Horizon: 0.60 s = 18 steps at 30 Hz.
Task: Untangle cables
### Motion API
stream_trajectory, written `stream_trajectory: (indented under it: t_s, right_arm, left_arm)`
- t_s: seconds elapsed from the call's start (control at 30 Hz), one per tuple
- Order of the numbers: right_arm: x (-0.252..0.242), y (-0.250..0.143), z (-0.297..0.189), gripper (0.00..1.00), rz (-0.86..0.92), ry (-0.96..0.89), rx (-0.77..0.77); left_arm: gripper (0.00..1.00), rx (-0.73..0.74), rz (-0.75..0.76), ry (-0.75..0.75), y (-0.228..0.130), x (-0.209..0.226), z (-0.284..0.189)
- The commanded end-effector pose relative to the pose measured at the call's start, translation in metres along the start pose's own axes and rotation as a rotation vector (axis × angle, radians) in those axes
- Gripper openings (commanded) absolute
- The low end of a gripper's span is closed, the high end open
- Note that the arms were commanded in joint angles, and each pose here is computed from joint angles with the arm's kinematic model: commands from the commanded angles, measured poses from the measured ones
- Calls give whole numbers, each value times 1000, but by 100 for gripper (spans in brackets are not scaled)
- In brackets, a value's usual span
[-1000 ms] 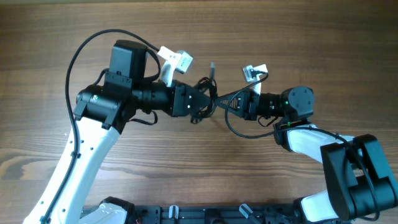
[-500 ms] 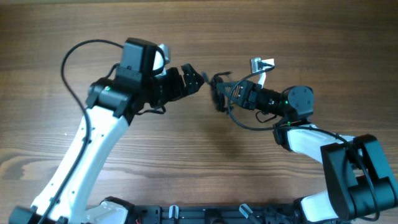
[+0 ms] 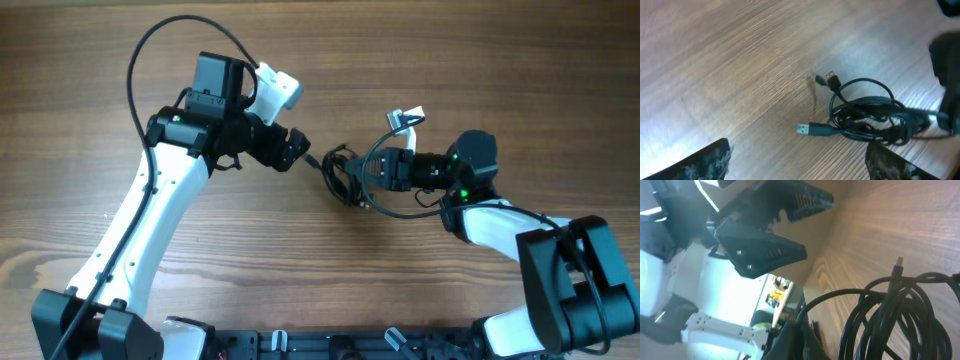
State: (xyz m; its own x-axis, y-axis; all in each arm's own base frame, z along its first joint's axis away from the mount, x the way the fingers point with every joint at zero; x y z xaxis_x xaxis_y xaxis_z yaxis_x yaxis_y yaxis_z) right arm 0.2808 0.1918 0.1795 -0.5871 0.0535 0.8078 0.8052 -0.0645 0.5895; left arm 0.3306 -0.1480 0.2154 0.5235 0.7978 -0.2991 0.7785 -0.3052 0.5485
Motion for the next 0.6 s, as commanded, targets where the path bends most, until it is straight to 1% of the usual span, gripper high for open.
stream_trajectory:
  t_s: [0.0,0.07,0.13,0.2,0.33,0.43,0.57]
  right_arm:
    - [1,0,-9,4,6,25,29]
    - [1,0,-12,4,24,28,33]
    - [2,-1,-13,4,27,32,39]
    - [2,-1,-13,4,34,34,43]
    - [3,-1,-13,4,42,35,42]
    - [3,-1,-13,4,45,35,42]
    - [3,-1,-13,4,67,35,43]
  left_arm:
    - [75,-3,252,-172,-4,-20,3]
    - [72,13,250,-232,-8,-24,8]
    - [73,27,230,-287,-11,-28,14]
    - [76,32,204,-382,-13,-34,21]
    - [76,75,157,-447,-19,-28,49]
    - [71,59,185,-525,-20,-30,61]
    - [69,61,174,-552,-21,-25,78]
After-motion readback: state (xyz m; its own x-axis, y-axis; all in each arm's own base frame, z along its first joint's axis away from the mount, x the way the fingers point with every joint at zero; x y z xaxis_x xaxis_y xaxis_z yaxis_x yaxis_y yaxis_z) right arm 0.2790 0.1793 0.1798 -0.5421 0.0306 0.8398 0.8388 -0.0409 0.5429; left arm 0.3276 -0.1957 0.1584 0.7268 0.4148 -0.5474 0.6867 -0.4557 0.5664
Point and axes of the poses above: each gripper's point midway between its finger pads, its own z axis out along the fingers, its own x axis along the line the jaws close on, y = z × x, the point moved 4 cm from there along -z, back along the fingers, and after that the axes turned 13 degrees about -z, right-handed, at the moved point
